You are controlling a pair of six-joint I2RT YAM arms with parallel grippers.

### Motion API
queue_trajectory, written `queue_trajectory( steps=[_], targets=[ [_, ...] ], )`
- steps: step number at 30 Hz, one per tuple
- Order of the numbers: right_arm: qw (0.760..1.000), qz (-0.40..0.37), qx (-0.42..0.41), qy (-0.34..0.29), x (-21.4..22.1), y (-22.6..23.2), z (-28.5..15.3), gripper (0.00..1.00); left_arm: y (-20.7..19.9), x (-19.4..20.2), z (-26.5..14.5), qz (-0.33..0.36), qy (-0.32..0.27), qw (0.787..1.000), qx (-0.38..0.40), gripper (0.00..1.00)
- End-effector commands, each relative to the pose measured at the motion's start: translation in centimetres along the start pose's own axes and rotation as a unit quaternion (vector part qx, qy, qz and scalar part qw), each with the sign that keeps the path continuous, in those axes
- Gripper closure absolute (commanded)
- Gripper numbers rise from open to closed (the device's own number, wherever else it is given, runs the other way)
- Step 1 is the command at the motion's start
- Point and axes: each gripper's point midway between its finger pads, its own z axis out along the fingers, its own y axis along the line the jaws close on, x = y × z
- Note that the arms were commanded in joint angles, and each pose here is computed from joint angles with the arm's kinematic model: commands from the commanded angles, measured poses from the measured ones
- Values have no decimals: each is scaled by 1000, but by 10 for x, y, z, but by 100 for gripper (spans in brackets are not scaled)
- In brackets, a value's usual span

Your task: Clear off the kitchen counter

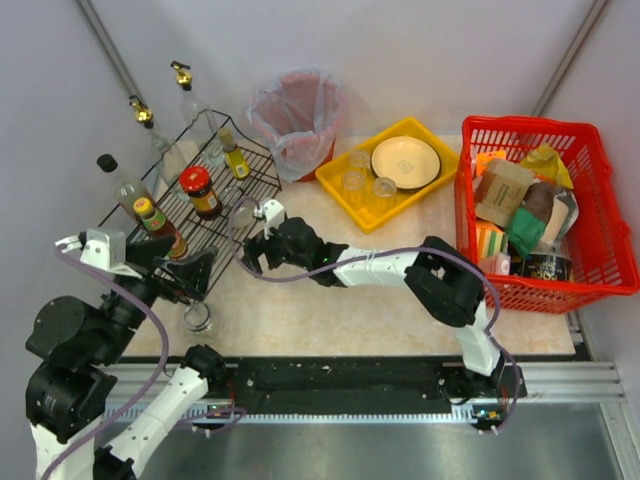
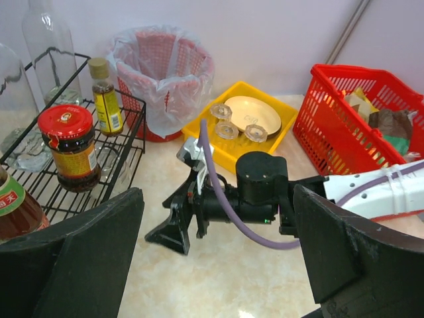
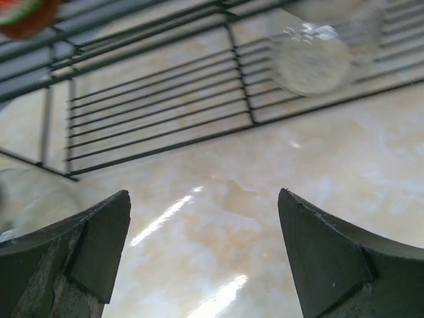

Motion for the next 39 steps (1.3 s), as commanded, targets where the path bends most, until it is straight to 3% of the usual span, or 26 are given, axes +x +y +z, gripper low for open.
queue_trajectory(
  steps=[1,3,7,15,25,39],
  targets=[
    [996,-54,-65,-30,-43,73,-34,6,-13,-18,-12,-15,-16,999,25,3],
    [994,-63,-83,-12,-34,95,-38,1,-12,-16,-16,-22,-9,999,24,3],
    [993,-37,-108,-7,-23,136,-35,1,-13,-13,-25,-38,-3,999,23,3],
    [992,-48,-117,-9,-10,201,-6,1,-30,-43,-52,-52,-42,996,64,4],
    [991,-64,-104,59,30,202,25,1,-31,-65,-75,-58,-99,991,69,4],
    [982,-87,-107,126,59,199,24,1,-28,-65,-77,-53,-102,991,65,4]
  ],
)
